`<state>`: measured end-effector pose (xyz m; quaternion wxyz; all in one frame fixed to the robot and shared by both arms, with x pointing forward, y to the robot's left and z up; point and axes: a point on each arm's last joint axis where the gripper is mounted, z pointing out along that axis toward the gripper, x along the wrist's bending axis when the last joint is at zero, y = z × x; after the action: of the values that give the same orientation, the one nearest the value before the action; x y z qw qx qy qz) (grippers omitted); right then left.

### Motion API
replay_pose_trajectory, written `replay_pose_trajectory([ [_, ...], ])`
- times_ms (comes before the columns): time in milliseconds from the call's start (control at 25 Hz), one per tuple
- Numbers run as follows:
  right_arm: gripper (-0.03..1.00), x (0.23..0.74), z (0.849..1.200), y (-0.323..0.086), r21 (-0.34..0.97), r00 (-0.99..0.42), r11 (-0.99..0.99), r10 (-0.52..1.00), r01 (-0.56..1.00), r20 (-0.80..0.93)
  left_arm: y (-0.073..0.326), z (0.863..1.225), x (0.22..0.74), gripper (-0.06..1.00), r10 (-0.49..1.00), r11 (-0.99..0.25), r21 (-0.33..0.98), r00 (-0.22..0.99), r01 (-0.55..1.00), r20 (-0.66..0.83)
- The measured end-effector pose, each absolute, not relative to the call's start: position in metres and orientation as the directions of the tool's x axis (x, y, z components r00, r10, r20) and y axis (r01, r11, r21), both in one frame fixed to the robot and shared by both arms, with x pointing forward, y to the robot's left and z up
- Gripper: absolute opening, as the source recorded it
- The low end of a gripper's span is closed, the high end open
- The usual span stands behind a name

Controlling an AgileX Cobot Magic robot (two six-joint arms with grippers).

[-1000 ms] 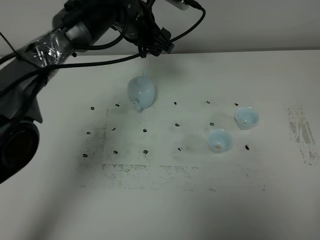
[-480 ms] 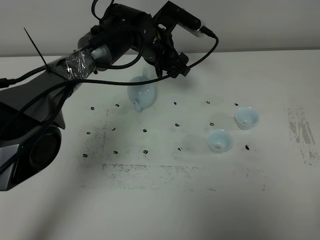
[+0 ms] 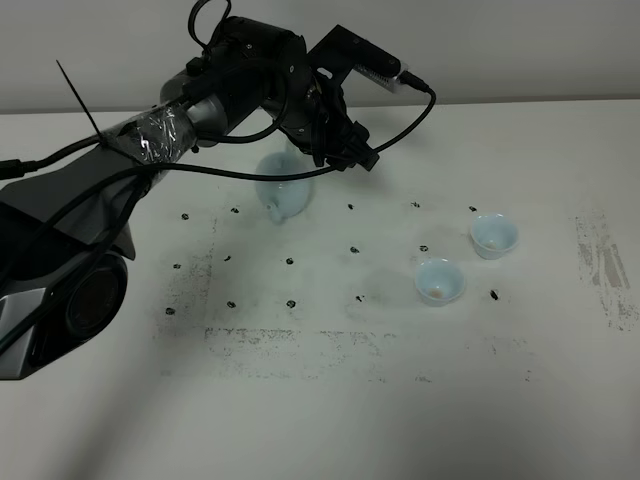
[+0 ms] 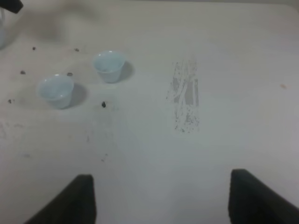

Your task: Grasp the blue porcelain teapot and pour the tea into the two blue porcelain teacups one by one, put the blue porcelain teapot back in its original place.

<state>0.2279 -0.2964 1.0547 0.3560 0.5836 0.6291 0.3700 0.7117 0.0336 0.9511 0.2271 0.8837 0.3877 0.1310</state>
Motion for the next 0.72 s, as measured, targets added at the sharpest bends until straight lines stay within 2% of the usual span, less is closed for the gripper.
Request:
replay_pose_trajectory([
  [200, 0.58, 0.228, 1.055, -0.296, 0.881, -0.065, 0.045, 0.998, 0.471, -0.016, 0.037, 0.933, 0.715, 0.55, 0.757, -0.580, 0.481, 0.653, 0.658, 0.019],
  [720, 0.58, 0.228, 1.055, -0.296, 0.881, -0.065, 0.045, 0.998, 0.471, -0.016, 0.048, 0.929, 0.728, 0.55, 0.795, -0.518, 0.530, 0.606, 0.671, 0.010],
])
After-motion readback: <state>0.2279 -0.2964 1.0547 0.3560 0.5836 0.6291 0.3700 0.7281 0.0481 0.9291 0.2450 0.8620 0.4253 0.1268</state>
